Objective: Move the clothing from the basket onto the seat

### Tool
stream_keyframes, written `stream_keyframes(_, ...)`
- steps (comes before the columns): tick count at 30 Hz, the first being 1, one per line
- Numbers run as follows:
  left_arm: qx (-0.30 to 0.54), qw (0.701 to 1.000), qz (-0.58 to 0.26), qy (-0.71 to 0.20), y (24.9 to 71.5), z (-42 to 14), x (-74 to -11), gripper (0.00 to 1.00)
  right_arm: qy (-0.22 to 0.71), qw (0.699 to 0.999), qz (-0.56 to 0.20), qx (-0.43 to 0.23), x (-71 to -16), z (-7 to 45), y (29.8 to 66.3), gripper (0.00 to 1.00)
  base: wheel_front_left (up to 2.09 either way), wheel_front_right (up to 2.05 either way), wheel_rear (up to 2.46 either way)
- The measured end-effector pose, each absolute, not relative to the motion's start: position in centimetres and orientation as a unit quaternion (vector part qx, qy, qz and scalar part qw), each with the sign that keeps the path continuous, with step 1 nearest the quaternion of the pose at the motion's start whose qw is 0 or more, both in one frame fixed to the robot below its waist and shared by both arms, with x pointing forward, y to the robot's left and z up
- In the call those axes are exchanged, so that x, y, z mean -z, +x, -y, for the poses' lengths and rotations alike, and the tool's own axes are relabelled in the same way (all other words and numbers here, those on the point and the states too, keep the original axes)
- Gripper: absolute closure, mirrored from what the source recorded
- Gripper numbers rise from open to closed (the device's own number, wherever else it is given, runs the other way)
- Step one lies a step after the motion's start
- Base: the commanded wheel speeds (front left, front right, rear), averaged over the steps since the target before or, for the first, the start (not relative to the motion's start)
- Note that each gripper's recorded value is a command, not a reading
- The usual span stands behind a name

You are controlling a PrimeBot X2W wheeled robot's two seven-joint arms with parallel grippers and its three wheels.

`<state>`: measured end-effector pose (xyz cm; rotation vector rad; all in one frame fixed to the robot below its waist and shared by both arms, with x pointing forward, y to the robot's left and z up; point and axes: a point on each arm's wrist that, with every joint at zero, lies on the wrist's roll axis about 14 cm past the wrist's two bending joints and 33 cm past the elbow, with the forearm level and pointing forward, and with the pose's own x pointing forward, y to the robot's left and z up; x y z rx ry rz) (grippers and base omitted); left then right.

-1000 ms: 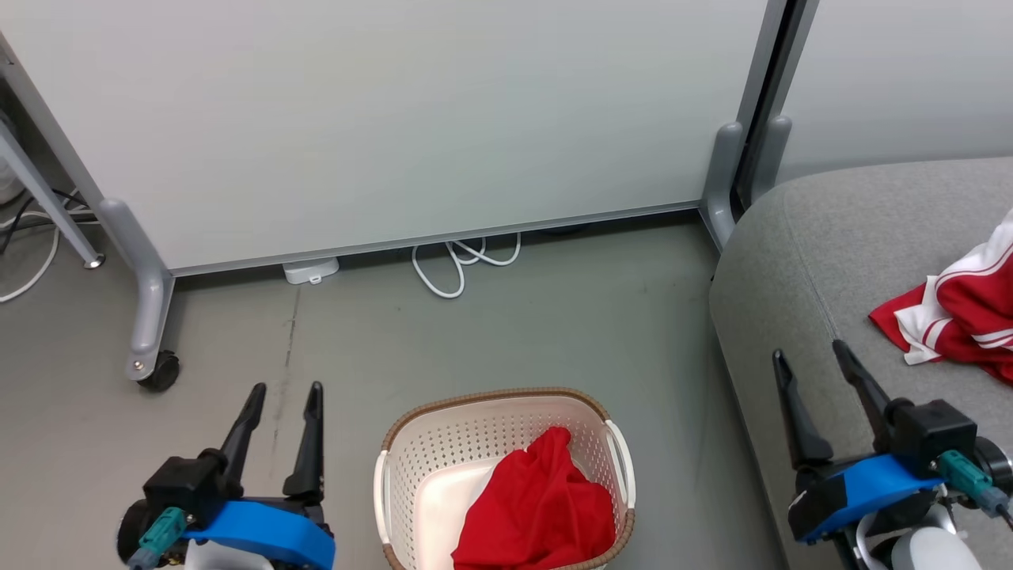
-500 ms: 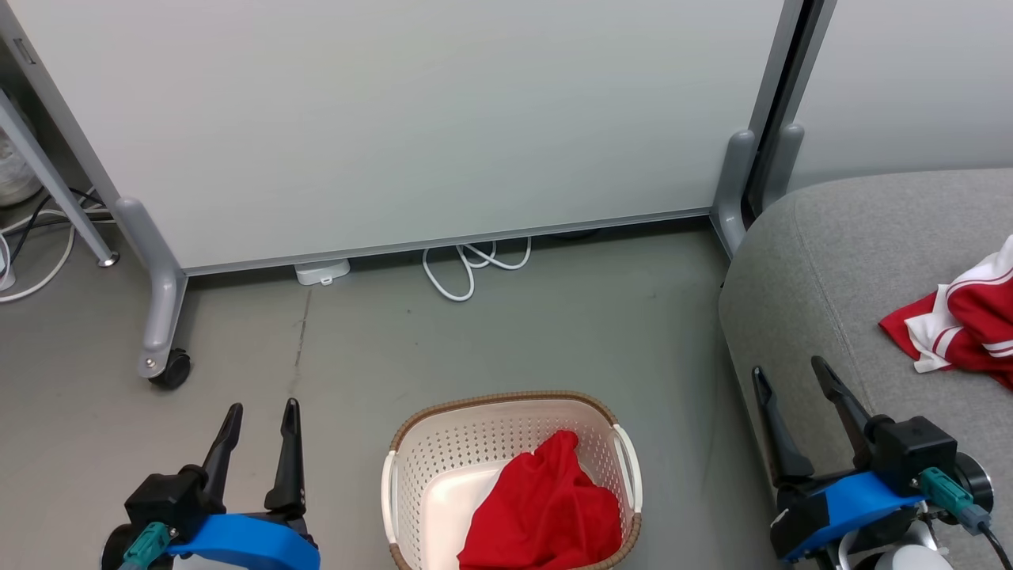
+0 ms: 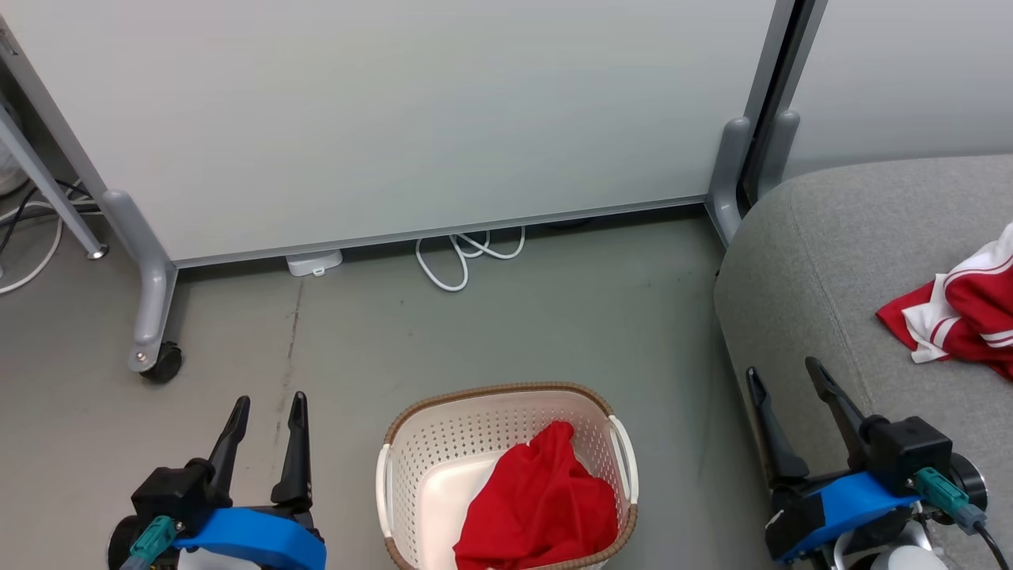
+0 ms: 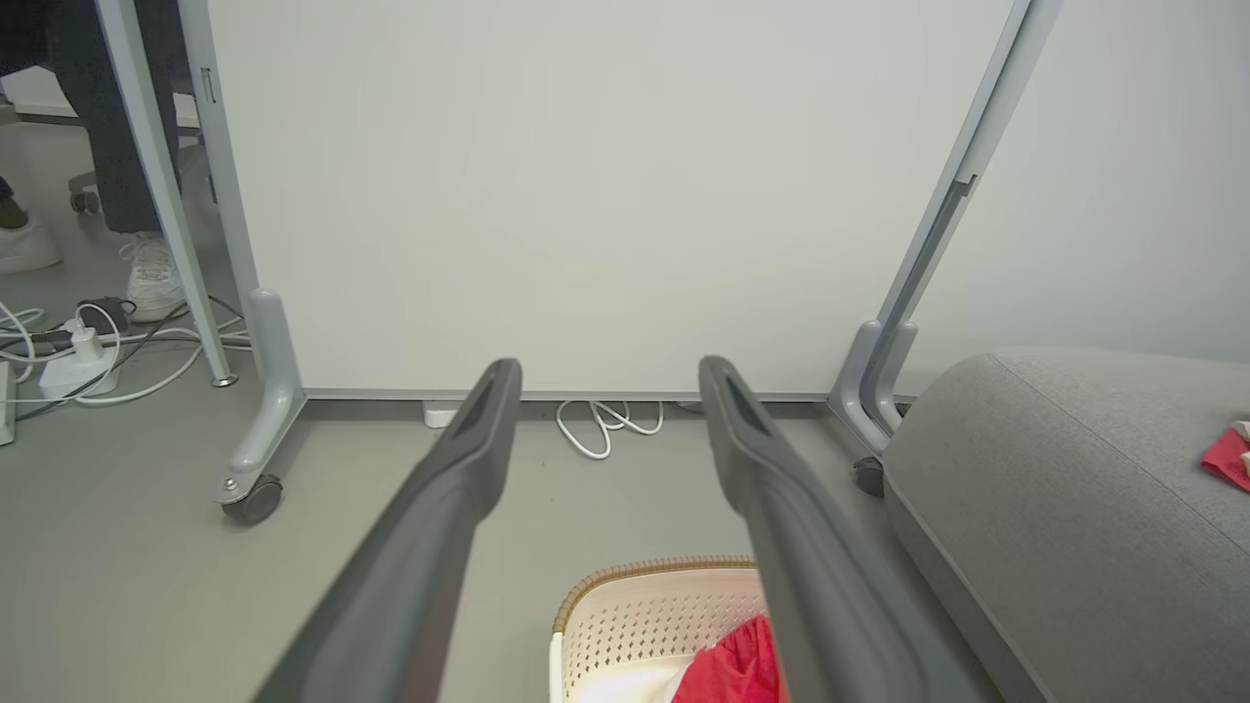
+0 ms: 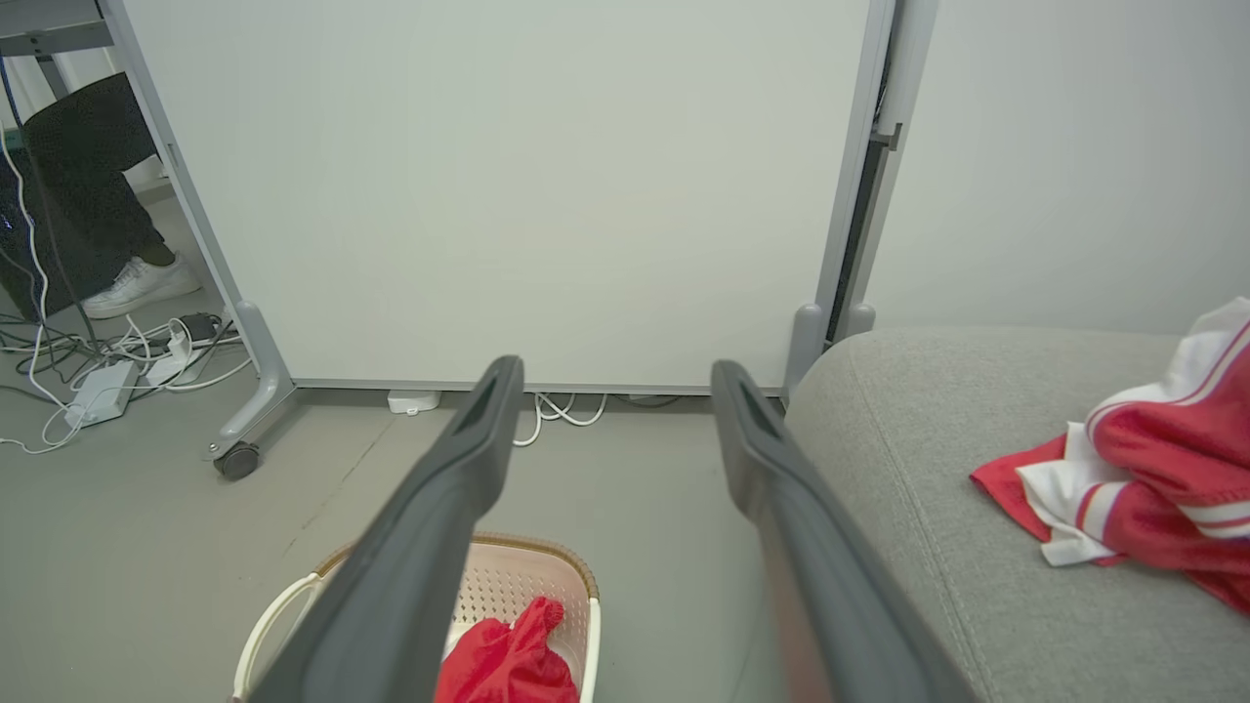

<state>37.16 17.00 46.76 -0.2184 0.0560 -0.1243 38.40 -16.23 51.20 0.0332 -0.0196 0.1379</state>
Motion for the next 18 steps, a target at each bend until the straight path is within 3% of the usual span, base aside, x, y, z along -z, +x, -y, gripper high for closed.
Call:
stream_keyframes(9,0.079,0.990,-0.050,-0.108,38.4,-15.8,-45.4,0.00,0.020,0.997,-0.004,-0.073,-50.3,15.9,39.2,0.00,0.00,0.00,0.00)
stream_keyframes(18,0.138,0.979,-0.106,-0.105,42.6,-11.8,-41.3,0.00,0.016,0.998,-0.015,-0.061,-48.8,16.9,41.9,0.00,0.00,0.00,0.00)
